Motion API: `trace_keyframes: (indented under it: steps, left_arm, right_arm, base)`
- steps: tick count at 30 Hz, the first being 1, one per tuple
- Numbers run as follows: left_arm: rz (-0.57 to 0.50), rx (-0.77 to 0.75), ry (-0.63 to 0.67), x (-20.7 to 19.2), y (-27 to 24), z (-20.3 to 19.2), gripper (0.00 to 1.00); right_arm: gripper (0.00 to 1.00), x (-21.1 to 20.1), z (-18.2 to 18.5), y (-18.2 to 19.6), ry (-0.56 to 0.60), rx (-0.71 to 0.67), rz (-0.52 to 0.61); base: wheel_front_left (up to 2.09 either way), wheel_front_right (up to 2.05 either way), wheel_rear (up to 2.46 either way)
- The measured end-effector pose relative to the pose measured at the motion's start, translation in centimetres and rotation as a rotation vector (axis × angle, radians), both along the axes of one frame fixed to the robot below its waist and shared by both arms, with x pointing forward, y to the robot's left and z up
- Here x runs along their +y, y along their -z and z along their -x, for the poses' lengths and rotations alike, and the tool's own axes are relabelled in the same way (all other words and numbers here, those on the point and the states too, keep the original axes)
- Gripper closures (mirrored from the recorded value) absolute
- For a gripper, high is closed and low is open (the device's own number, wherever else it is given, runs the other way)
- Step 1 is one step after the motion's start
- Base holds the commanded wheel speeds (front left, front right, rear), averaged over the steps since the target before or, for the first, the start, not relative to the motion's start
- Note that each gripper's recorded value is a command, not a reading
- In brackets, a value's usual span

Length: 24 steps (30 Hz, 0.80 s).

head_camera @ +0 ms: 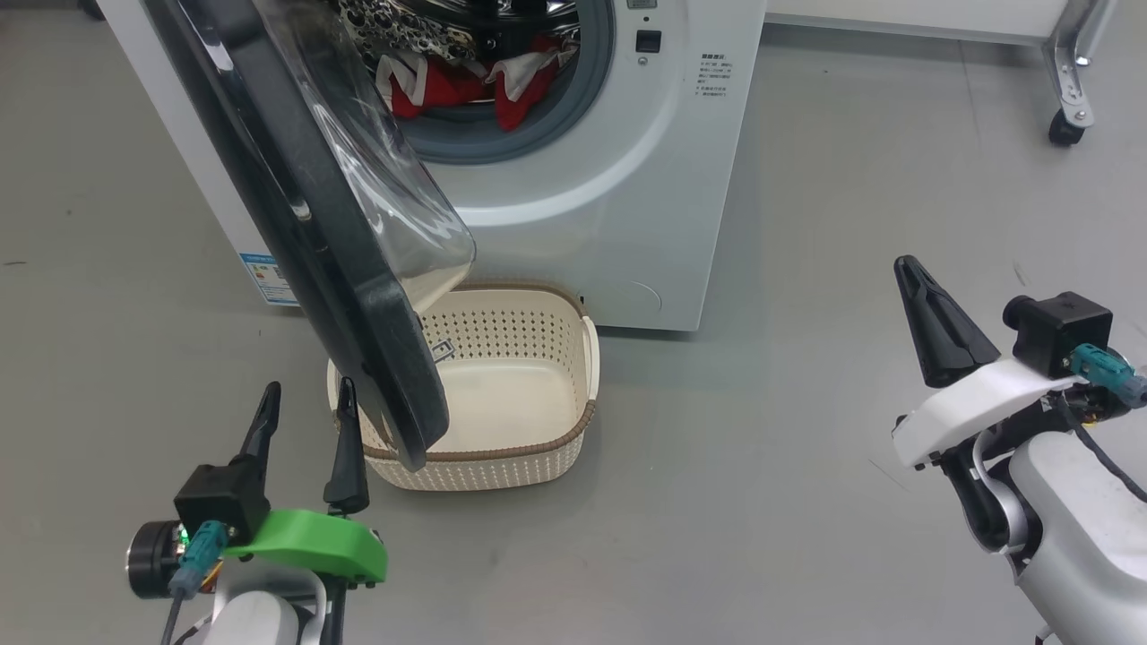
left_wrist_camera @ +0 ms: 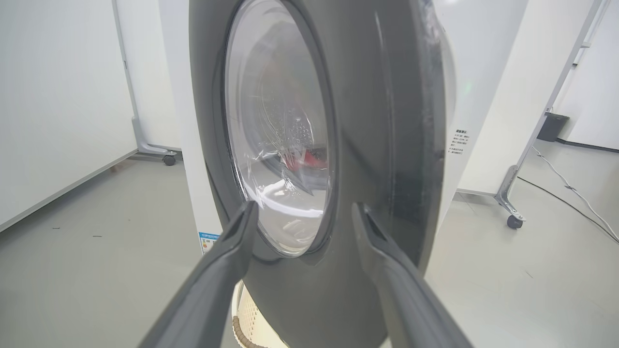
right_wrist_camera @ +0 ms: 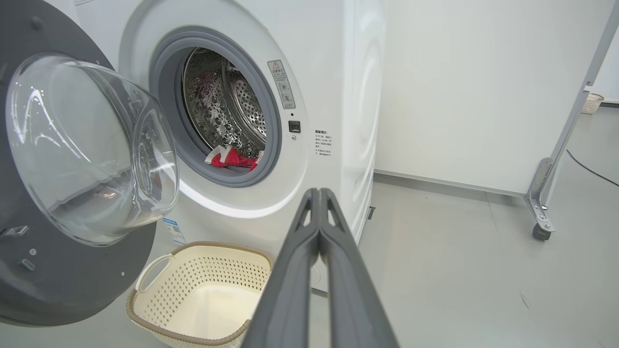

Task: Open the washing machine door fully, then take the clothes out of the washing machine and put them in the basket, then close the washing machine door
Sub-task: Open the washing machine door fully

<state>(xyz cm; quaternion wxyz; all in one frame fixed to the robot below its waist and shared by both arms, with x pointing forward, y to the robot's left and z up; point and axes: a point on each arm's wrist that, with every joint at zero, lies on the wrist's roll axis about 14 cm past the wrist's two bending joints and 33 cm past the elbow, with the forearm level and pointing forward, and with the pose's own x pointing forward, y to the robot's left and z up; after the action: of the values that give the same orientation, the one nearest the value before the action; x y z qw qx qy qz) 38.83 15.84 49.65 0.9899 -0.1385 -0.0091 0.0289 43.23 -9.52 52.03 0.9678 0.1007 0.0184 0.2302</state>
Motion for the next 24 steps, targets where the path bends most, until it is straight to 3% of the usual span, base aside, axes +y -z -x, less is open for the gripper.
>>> trace_keyframes:
  steps: [10, 11, 12, 19, 24]
  left_arm:
    - [-0.009, -0.005, -0.013, 0.4, -0.1, -0.4, 0.00]
    - [-0.009, -0.004, -0.008, 0.3, 0.0, -0.5, 0.00]
    - [-0.008, -0.002, -0.009, 0.3, 0.1, -0.5, 0.00]
    - [-0.008, 0.001, -0.001, 0.0, 0.2, -0.6, 0.00]
    - [-0.007, 0.011, 0.003, -0.1, 0.5, -0.5, 0.00]
  right_arm:
    - [1.00, -0.9, 2.0, 2.4, 0.056, 0.046, 0.025]
    - [0.60, -1.2, 2.1, 2.7, 0.073, 0.055, 0.022]
    - [0.00, -1.5, 2.3, 3.0, 0.084, 0.064, 0.020]
    - [0.00, -2.1, 3.4, 4.1, 0.130, 0.093, 0.012]
    - [0.00, -2.6, 3.1, 2.5, 0.174, 0.045, -0.019]
  base:
    - [0.00, 0.00, 0.00]
    - [0.00, 0.00, 0.00]
    - [0.00, 0.00, 0.00]
    - [0.00, 0.00, 0.00]
    - [0.00, 0.00, 0.00]
